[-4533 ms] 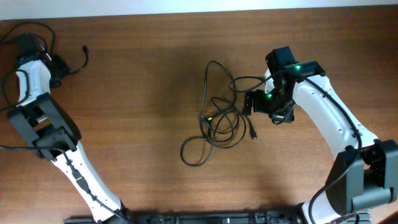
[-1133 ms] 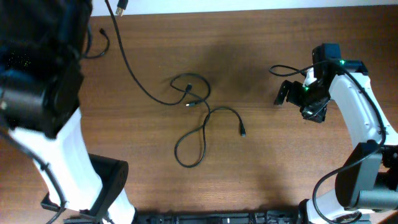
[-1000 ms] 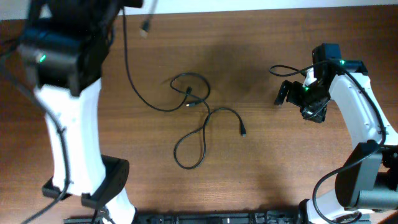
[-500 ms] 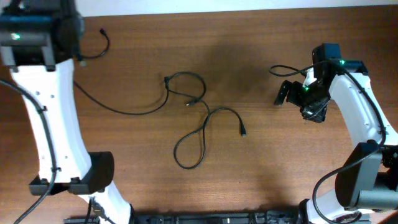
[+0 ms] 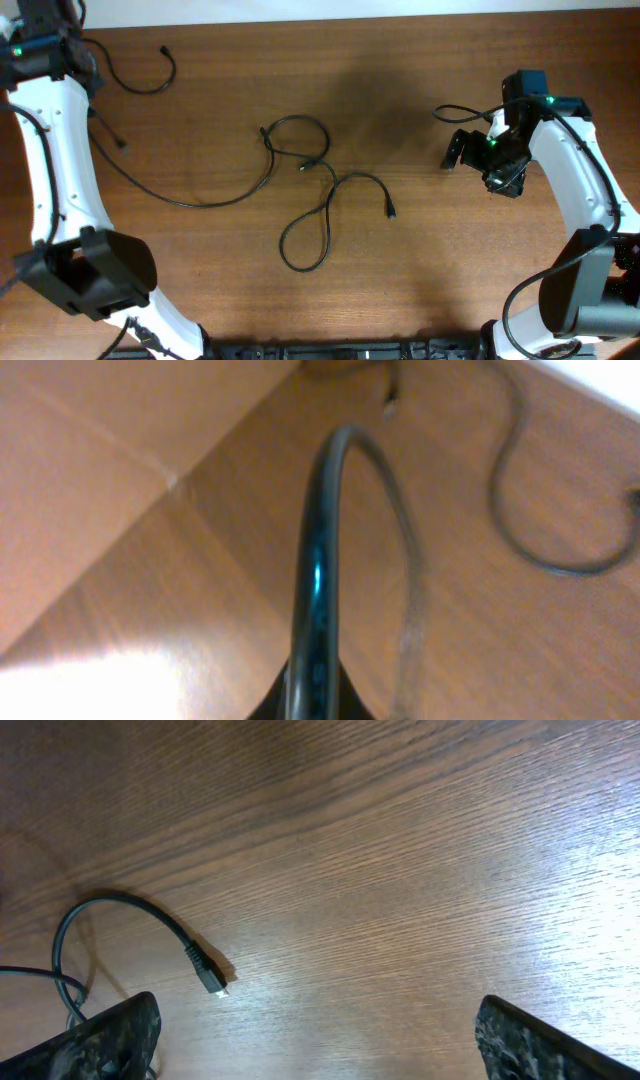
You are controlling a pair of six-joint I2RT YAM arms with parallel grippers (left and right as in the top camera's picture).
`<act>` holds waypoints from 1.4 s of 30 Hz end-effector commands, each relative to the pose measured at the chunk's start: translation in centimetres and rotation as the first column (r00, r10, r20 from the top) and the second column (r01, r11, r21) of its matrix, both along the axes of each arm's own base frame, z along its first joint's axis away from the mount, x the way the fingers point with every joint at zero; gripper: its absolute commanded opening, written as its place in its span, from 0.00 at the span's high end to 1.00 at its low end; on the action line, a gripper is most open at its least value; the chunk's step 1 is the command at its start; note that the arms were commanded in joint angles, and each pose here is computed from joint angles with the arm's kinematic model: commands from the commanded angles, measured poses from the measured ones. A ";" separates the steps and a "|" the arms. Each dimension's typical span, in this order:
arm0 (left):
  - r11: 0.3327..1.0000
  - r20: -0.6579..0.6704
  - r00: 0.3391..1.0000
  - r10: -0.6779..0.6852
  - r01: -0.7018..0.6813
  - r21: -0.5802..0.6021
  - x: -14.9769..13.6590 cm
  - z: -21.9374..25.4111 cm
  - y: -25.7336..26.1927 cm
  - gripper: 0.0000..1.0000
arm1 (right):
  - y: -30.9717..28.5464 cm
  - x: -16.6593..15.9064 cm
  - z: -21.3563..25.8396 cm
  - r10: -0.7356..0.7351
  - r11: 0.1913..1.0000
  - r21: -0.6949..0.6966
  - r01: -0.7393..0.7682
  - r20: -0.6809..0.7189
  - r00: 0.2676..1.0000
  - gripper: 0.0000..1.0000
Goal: Untangle cables
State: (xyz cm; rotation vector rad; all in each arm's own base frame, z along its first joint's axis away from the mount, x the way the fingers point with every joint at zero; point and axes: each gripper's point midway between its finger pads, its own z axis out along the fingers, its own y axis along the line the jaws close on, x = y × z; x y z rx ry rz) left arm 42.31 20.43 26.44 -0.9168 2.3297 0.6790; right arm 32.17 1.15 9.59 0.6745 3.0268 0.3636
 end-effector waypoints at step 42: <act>0.351 -0.111 0.378 -0.919 0.661 -0.663 -6.2 -20.2 -32.2 0.12 | -0.1 0.7 0.5 0.011 1.000 -0.010 -0.010 0.043 0.999 0.02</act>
